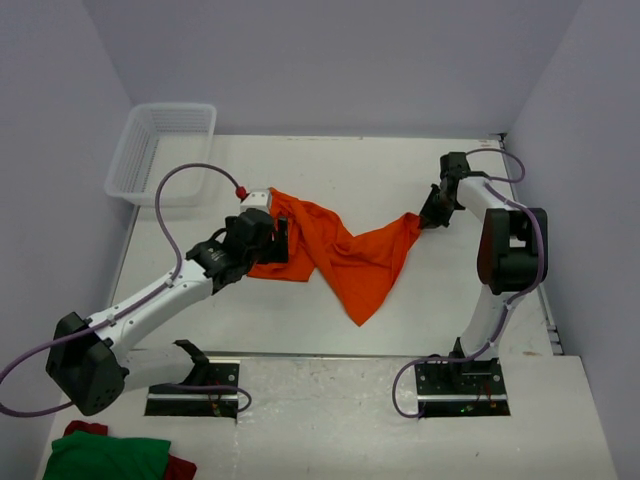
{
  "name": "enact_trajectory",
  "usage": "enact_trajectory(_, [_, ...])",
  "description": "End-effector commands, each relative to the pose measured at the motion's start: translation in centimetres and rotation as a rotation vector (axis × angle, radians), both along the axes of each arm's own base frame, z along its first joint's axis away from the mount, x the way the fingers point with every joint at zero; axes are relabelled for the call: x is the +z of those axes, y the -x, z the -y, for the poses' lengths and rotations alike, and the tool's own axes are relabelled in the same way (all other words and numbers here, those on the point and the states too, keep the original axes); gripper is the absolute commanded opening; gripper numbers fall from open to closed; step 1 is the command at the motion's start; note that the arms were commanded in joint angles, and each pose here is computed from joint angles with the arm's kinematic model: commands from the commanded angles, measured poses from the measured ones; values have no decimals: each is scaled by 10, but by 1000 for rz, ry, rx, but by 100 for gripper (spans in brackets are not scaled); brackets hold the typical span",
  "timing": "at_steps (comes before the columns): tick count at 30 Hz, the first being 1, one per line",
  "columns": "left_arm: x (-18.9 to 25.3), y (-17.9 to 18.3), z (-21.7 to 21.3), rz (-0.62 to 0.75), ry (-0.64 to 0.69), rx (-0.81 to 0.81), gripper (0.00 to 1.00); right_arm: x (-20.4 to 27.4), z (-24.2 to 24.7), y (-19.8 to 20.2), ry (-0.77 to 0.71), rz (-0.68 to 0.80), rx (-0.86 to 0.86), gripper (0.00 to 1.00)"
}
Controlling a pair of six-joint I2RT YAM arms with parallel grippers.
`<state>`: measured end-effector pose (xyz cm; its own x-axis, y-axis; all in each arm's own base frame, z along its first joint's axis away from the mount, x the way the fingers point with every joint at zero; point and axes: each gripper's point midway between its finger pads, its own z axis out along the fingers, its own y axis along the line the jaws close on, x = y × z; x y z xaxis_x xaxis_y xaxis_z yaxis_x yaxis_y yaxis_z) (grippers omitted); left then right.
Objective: Fold and stack the t-shirts
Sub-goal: Flatten out the tshirt
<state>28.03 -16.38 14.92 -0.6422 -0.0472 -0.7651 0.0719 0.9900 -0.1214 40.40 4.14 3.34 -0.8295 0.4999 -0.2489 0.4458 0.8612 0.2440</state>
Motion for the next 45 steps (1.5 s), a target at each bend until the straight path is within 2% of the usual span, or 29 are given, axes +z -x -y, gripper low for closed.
enact_trajectory(1, [-28, 5, -7, -64, -2, 91, 89, 39, 0, -19, 37, 114, 29, 0])
enact_trajectory(6, [-64, 13, -13, -160, -50, 137, 92, 61, -14, -20, 66, 164, 73, 0])
enact_trajectory(10, [-85, 18, -22, -211, -80, 176, 91, 67, -21, -19, 61, 182, 99, 0])
enact_trajectory(13, [-96, 20, -25, -224, -34, 174, 84, 62, -20, -17, 65, 176, 110, 0])
enact_trajectory(17, [-109, 18, -50, -242, -32, 215, 65, 57, -21, -15, 57, 174, 119, 0])
enact_trajectory(18, [-111, 15, -58, -247, -36, 228, 65, 58, -24, -14, 47, 177, 124, 0])
enact_trajectory(29, [-119, -4, -42, -255, 89, 195, 62, 59, -25, -13, 46, 181, 133, 0])
enact_trajectory(45, [-140, 5, -62, -306, 41, 259, 54, 59, -23, -11, 55, 180, 129, 0])
